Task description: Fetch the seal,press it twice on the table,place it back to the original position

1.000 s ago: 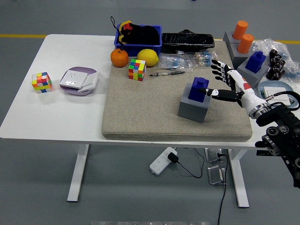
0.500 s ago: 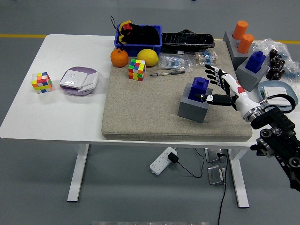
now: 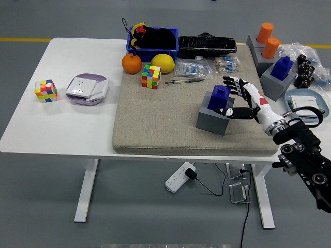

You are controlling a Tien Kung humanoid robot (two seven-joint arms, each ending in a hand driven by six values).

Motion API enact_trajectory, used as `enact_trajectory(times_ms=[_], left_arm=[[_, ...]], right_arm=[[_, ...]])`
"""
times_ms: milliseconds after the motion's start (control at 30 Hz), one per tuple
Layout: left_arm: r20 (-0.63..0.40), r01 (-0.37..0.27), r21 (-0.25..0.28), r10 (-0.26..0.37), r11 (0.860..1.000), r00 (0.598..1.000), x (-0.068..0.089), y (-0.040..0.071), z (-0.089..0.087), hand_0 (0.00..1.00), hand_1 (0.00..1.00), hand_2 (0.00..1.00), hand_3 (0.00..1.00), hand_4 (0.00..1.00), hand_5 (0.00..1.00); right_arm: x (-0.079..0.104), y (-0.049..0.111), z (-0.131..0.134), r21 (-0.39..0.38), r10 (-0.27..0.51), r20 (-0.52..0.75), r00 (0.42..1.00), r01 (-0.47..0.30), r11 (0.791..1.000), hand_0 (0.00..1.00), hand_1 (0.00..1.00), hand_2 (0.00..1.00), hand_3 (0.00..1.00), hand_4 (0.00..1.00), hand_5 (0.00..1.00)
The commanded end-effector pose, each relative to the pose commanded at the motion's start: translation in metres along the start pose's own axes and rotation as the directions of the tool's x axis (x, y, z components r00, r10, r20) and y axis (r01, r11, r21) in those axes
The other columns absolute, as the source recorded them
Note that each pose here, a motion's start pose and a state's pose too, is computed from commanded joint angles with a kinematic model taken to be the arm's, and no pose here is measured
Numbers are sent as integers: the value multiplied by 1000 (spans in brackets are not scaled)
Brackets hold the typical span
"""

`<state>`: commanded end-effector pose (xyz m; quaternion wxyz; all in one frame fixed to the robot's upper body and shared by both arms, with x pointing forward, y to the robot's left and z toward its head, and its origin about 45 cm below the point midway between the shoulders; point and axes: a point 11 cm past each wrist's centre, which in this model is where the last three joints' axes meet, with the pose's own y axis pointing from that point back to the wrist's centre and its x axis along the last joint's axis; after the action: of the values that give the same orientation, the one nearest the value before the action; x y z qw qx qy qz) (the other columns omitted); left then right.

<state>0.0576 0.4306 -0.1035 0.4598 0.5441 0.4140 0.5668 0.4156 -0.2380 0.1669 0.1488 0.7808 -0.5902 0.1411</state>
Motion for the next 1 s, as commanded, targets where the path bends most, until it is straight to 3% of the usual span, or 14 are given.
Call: enact_trajectory(times_ms=[67, 100, 267, 300, 700, 733, 900, 933, 1000], left_arm=[[1, 1, 0, -1, 1000, 1000, 0, 0, 0, 720, 692, 682, 718, 641, 220], [1, 1, 1, -1, 1000, 1000, 0, 0, 0, 721, 692, 681, 718, 641, 222], [2, 1, 3, -1, 1000, 1000, 0, 0, -1, 721, 692, 681, 718, 641, 222], [2, 1, 3, -1, 1000, 1000, -1, 0, -1, 720, 692, 682, 718, 643, 221], [3, 2, 1, -2, 1000, 1000, -1, 0, 0, 720, 693, 682, 718, 645, 221], [3, 2, 0, -2, 1000, 1000, -1, 0, 0, 720, 693, 682, 717, 645, 219], [4, 4, 1, -4, 1000, 1000, -1, 0, 0, 720, 693, 682, 717, 645, 219], [5, 4, 2, -4, 1000, 1000, -1, 0, 0, 720, 693, 682, 718, 646, 219], [5, 4, 2, -4, 1000, 1000, -1, 0, 0, 720, 693, 682, 718, 646, 219]], right_arm=[[-1, 0, 0, 2, 4, -6, 1000, -4, 1000, 815, 818, 801, 822, 991, 2], [-2, 0, 1, 3, 5, -9, 1000, -5, 1000, 771, 759, 769, 791, 963, 2], [-5, 0, 2, 4, 9, -19, 1000, -9, 1000, 771, 759, 769, 791, 963, 2], [-5, 0, 2, 6, 12, -20, 1000, -12, 1000, 724, 686, 693, 742, 887, 2], [-3, 0, 2, 25, 83, -64, 994, -82, 996, 670, 627, 635, 696, 852, 2], [-3, 0, 2, 24, 86, -68, 994, -84, 996, 614, 534, 525, 605, 789, 2], [-5, 0, 4, 21, 85, -78, 993, -84, 996, 614, 534, 525, 605, 789, 2], [-6, 0, 5, 20, 85, -78, 993, -84, 996, 587, 480, 478, 532, 772, 2], [-7, 1, 5, 20, 85, -81, 993, -84, 996, 587, 480, 478, 532, 772, 2]])
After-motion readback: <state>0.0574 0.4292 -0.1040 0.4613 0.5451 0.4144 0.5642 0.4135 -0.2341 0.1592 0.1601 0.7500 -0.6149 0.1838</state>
